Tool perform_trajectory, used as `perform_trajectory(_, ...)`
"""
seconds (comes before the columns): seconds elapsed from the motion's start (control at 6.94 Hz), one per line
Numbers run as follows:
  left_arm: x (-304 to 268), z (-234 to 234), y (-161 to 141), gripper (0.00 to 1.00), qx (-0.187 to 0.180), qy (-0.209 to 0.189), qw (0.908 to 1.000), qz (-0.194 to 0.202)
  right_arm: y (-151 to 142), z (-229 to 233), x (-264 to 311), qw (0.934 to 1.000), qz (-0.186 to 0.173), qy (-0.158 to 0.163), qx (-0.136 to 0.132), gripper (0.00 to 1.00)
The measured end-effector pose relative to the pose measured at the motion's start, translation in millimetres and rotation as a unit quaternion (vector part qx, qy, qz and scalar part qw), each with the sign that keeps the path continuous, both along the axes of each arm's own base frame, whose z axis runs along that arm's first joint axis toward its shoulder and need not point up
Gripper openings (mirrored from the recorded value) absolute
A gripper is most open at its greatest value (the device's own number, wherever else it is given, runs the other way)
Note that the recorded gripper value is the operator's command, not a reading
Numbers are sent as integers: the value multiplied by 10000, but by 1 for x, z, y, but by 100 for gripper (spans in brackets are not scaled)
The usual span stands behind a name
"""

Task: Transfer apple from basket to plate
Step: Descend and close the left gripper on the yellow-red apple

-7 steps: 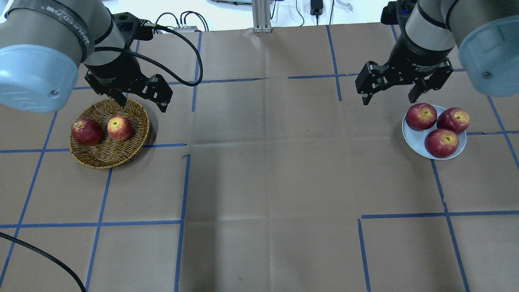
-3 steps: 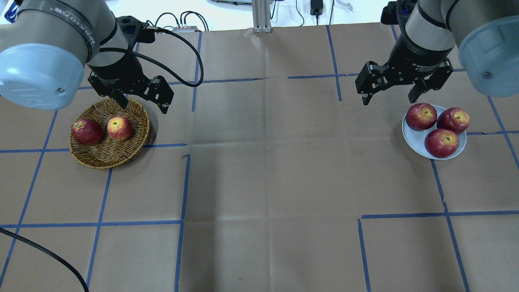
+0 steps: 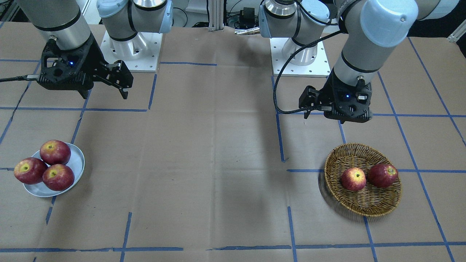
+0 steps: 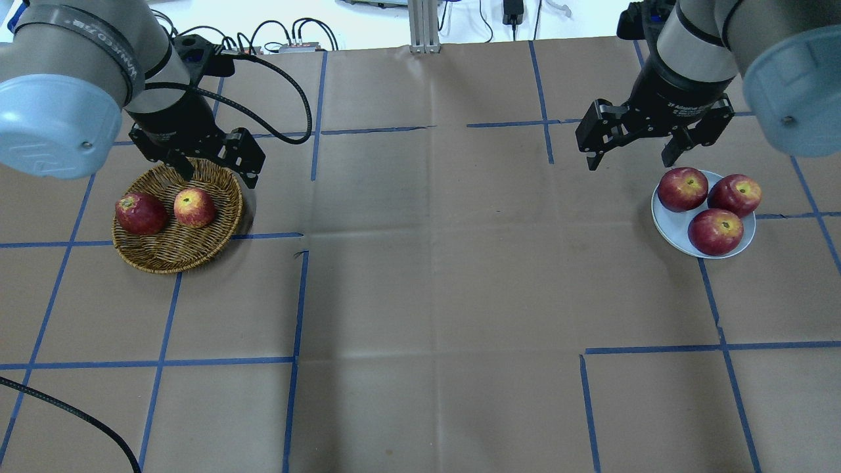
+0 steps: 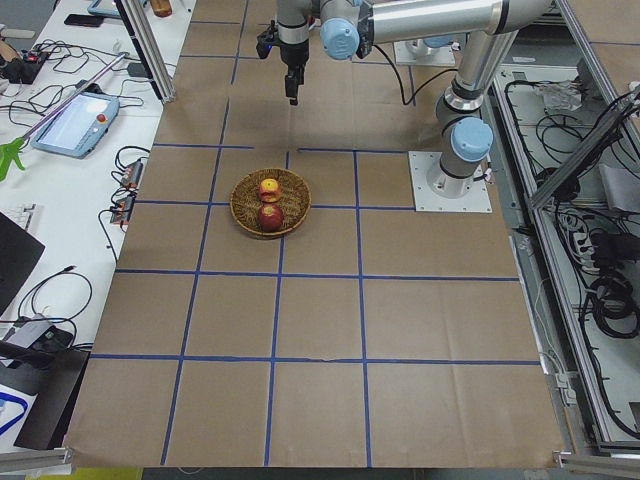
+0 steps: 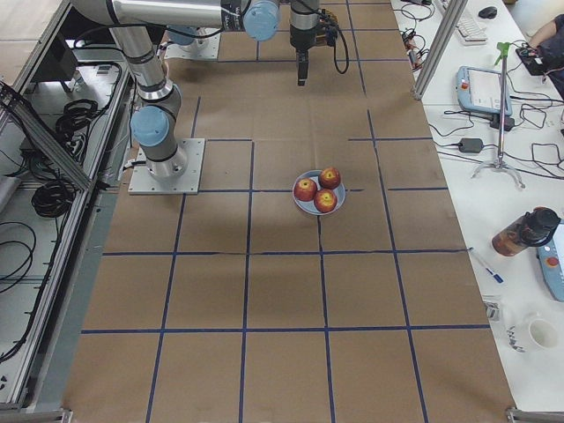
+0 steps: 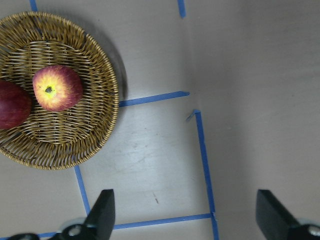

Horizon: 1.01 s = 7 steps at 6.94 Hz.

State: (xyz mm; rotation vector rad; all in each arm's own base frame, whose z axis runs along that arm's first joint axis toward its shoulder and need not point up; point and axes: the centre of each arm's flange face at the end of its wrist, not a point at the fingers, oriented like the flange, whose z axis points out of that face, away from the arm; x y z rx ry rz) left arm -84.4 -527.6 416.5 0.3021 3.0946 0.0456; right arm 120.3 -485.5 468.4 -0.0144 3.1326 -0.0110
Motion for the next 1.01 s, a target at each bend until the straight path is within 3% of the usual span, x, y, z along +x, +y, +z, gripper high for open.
perform_trajectory(0.29,68,-48,-41,99,27,39,9991,-430,0,0,0,10000,0,0,0,100)
perform_trajectory(0.58,141,-115,-67,99,112,91,9984,-550,0,0,0,10000,0,0,0,100)
perform_trajectory(1.01,173,-186,-61,99,3,36,9987,-499,0,0,0,10000,0,0,0,100)
